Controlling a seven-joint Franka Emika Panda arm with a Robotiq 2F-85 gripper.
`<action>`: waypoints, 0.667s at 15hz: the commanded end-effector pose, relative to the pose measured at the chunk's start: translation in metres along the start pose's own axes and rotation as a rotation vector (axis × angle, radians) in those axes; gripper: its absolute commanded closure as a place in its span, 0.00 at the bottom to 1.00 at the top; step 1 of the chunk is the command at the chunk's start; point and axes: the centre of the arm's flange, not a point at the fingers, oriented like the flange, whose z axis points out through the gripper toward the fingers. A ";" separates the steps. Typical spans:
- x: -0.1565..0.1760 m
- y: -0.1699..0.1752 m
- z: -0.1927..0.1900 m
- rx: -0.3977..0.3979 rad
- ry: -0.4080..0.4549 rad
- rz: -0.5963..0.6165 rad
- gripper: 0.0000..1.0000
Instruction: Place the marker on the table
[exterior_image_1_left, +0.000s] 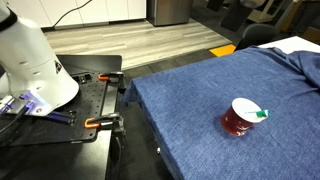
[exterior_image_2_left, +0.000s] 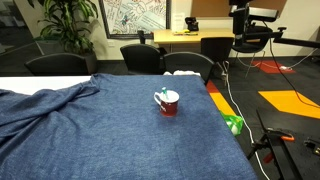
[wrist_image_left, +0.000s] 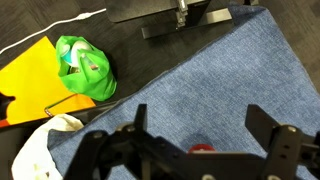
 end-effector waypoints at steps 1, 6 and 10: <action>0.043 -0.020 0.008 -0.015 0.082 0.062 0.00; 0.076 -0.040 0.015 -0.040 0.182 0.111 0.00; 0.102 -0.049 0.030 -0.055 0.224 0.154 0.00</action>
